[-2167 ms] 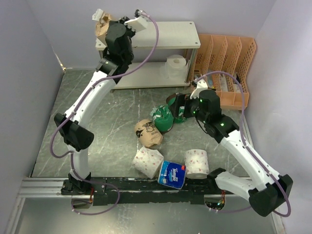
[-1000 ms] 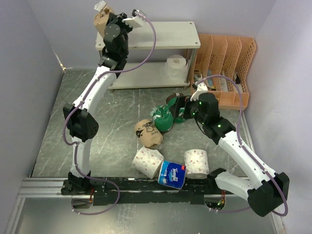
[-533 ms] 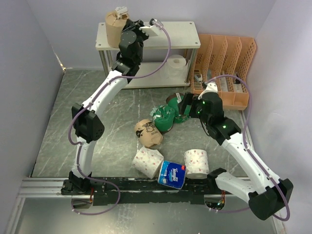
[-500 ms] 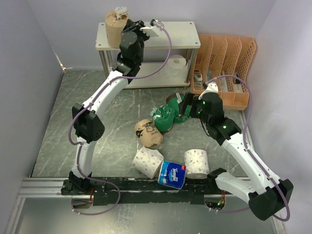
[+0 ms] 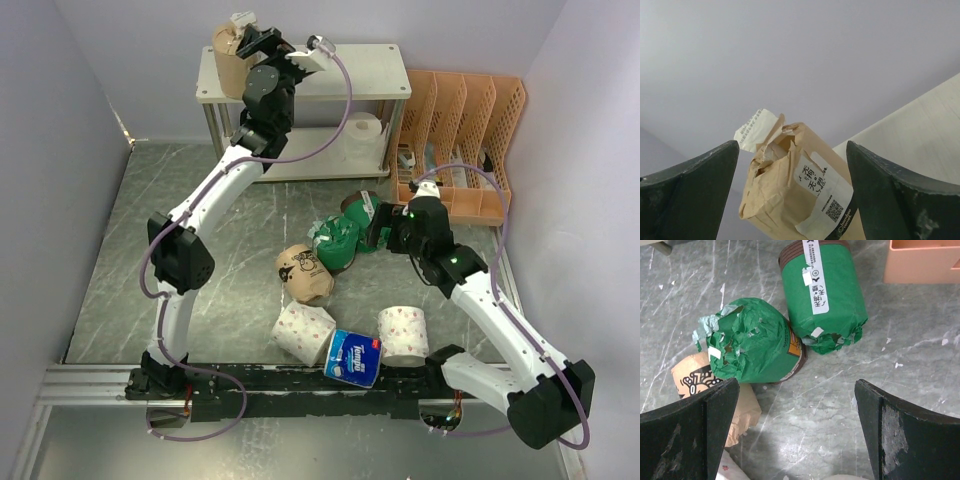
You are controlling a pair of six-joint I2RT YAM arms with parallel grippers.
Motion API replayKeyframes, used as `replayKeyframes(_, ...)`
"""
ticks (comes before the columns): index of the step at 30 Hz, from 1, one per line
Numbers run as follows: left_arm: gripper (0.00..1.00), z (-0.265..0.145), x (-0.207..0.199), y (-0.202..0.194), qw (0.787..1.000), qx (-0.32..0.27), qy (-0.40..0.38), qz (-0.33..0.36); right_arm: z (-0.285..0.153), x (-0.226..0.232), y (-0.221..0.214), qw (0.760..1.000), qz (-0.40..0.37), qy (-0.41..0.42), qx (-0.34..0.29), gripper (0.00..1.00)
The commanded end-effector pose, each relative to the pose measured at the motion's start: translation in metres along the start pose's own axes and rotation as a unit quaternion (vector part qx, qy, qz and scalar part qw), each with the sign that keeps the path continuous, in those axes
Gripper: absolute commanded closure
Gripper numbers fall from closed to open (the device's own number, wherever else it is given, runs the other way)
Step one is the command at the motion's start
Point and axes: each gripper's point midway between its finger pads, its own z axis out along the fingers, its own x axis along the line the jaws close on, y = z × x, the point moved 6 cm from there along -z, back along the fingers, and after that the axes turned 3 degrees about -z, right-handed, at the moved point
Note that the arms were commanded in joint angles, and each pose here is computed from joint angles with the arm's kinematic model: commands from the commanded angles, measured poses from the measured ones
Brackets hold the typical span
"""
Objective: Place and organize the paper towels onto the shelf
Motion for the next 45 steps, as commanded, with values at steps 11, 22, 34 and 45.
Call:
replayKeyframes(11,0.00,-0.073,0.102,0.112,0.990,-0.079,0.002,-0.121,0.015,-0.034,-0.019,0.988,0.148,-0.049,0.003,0.00)
replayKeyframes(22,0.05,-0.191,0.079,0.089,0.906,0.008,-0.286,-0.313,0.050,-0.048,-0.007,0.986,0.159,-0.049,-0.020,0.11)
replayKeyframes(34,0.02,-0.315,0.007,0.003,0.792,0.111,-0.501,-0.332,0.013,-0.021,-0.005,0.997,0.033,0.026,0.060,0.19)
replayKeyframes(45,0.07,-0.304,-0.006,-0.093,0.740,0.252,-0.461,-0.420,0.032,0.026,-0.012,0.990,0.061,0.096,0.084,0.12)
